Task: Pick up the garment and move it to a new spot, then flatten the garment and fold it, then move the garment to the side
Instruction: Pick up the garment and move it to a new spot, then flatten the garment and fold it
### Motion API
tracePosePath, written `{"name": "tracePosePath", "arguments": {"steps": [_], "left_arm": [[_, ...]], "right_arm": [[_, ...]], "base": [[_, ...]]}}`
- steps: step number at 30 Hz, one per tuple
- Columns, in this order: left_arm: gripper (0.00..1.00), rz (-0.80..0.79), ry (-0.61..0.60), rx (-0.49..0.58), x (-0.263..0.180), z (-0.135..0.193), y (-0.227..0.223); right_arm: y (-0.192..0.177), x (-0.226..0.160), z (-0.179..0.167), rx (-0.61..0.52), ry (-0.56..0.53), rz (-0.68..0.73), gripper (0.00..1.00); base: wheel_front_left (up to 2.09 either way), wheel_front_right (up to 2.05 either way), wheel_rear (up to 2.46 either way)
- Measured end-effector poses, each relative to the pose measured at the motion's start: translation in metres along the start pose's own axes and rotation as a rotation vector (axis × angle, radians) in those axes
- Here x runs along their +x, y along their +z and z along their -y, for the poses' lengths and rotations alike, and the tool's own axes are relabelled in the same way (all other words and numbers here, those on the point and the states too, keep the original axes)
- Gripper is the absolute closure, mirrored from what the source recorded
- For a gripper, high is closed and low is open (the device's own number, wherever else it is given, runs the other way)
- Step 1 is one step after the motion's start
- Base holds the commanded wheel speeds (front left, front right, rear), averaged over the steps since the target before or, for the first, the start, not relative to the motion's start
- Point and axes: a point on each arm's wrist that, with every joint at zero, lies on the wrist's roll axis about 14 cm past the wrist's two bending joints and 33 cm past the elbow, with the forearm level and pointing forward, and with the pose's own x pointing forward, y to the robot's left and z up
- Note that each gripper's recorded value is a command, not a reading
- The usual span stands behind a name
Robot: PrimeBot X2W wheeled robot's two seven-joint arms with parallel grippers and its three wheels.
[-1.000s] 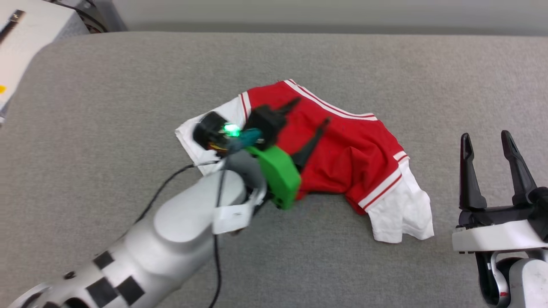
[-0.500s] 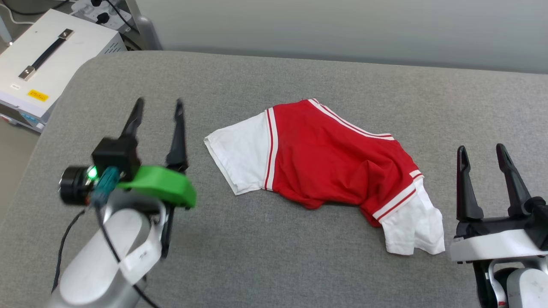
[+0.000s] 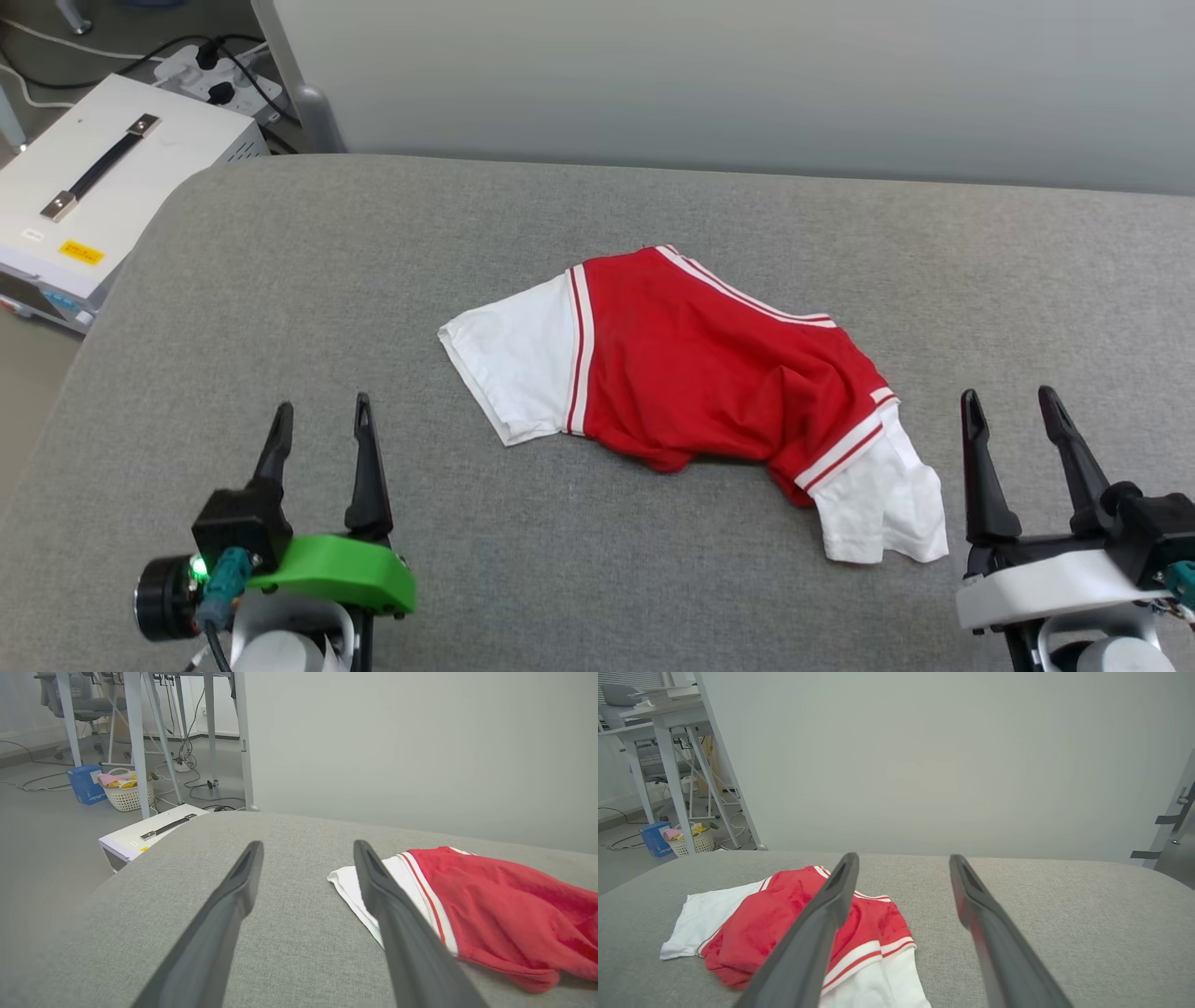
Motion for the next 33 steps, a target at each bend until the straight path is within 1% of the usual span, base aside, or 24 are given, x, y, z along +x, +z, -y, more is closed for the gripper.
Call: {"name": "tracePosePath", "arguments": {"steps": [4, 6, 12, 16, 20, 24, 26, 31, 33], "left_arm": [[0.0, -0.022, 0.005, -0.004, -0.009, 0.0, -0.009], [0.0, -0.051, -0.012, 0.013, -0.015, 0.001, -0.021], [0.0, -0.064, -0.018, 0.023, -0.017, 0.002, -0.027], [0.0, -0.069, -0.019, 0.025, -0.017, 0.0, -0.029], [0.0, -0.077, -0.016, 0.029, -0.017, -0.001, -0.032], [0.0, -0.087, -0.009, 0.02, -0.015, -0.002, -0.036], [0.0, -0.09, -0.006, 0.024, -0.014, -0.004, -0.037], [0.0, -0.097, 0.009, 0.021, -0.01, -0.007, -0.04], [0.0, -0.103, 0.014, 0.019, -0.01, -0.008, -0.042]], "right_arm": [[-0.007, -0.009, 0.001, 0.01, -0.008, -0.029, 0.0], [-0.016, -0.016, 0.001, 0.017, -0.012, -0.059, 0.0], [-0.025, -0.022, 0.002, 0.02, -0.017, -0.089, 0.0], [-0.019, -0.018, 0.007, 0.0, -0.027, -0.069, 0.0], [0.008, 0.003, 0.013, -0.045, -0.018, 0.019, 0.0], [0.04, 0.03, 0.016, -0.114, 0.025, 0.121, 0.0], [0.054, 0.042, 0.017, -0.112, 0.04, 0.166, 0.0], [0.065, 0.07, 0.008, -0.23, 0.178, 0.183, 0.0], [0.058, 0.078, 0.004, -0.273, 0.234, 0.155, 0.0]], "base": [[0.0, 0.0, 0.0], [0.0, 0.0, 0.0], [0.0, 0.0, 0.0], [0.0, 0.0, 0.0], [0.0, 0.0, 0.0], [0.0, 0.0, 0.0], [0.0, 0.0, 0.0], [0.0, 0.0, 0.0], [0.0, 0.0, 0.0]]}}
